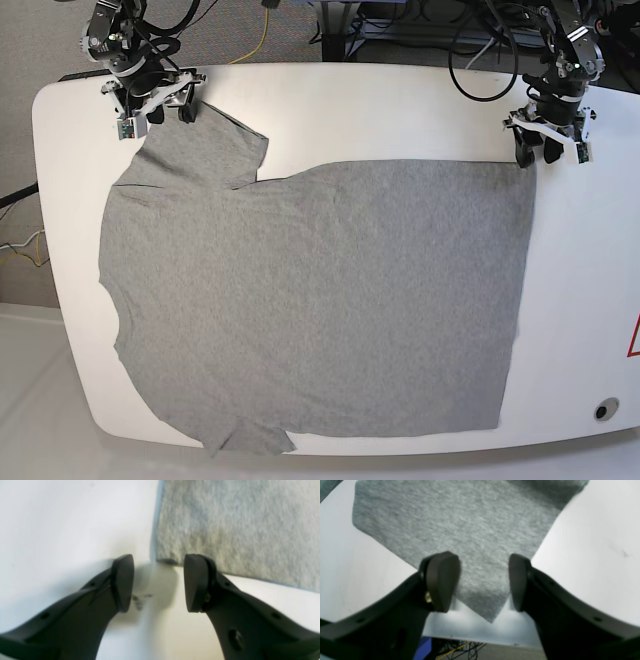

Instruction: Fold the T-shirt properly

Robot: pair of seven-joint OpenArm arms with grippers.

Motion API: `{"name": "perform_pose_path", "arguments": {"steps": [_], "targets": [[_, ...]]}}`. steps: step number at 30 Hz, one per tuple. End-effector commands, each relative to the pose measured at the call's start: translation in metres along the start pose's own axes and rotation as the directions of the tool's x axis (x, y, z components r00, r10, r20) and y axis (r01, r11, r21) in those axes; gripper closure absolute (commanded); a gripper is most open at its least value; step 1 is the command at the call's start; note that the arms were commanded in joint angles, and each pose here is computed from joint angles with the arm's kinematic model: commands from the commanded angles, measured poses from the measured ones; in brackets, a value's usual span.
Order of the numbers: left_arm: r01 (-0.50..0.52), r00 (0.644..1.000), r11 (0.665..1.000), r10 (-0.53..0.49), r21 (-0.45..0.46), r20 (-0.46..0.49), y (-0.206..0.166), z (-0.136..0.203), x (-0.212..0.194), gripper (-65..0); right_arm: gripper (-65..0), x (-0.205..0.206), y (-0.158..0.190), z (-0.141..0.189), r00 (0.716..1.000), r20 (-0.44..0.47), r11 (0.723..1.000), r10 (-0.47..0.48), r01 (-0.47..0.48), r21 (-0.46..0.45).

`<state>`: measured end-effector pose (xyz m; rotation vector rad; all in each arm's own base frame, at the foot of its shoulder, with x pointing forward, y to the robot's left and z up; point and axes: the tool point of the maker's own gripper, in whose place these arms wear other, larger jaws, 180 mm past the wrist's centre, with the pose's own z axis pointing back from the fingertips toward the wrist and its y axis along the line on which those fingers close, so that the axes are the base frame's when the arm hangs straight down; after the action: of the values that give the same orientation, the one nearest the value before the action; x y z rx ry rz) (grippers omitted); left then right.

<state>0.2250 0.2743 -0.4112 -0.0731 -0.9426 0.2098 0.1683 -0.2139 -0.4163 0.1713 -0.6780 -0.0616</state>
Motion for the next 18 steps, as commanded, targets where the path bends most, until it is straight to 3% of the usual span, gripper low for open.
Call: {"name": "perform_pose_path", "arguments": {"steps": [1, 18], "targets": [[0.009, 0.999, 1.000, -0.009, -0.005, 0.038, 0.000, 0.001, 0.013, -30.3, -34.8, 0.007, 0.000, 0.002, 1.000, 0.022, 1.000, 0.004, -0.004, 0.005], [-0.022, 1.000, 0.999, 0.021, -0.029, -0.018, -0.005, -0.013, -0.009, -30.1, -35.2, 0.008, 0.000, 0.002, 1.000, 0.023, 1.000, 0.007, -0.007, 0.006]]}}
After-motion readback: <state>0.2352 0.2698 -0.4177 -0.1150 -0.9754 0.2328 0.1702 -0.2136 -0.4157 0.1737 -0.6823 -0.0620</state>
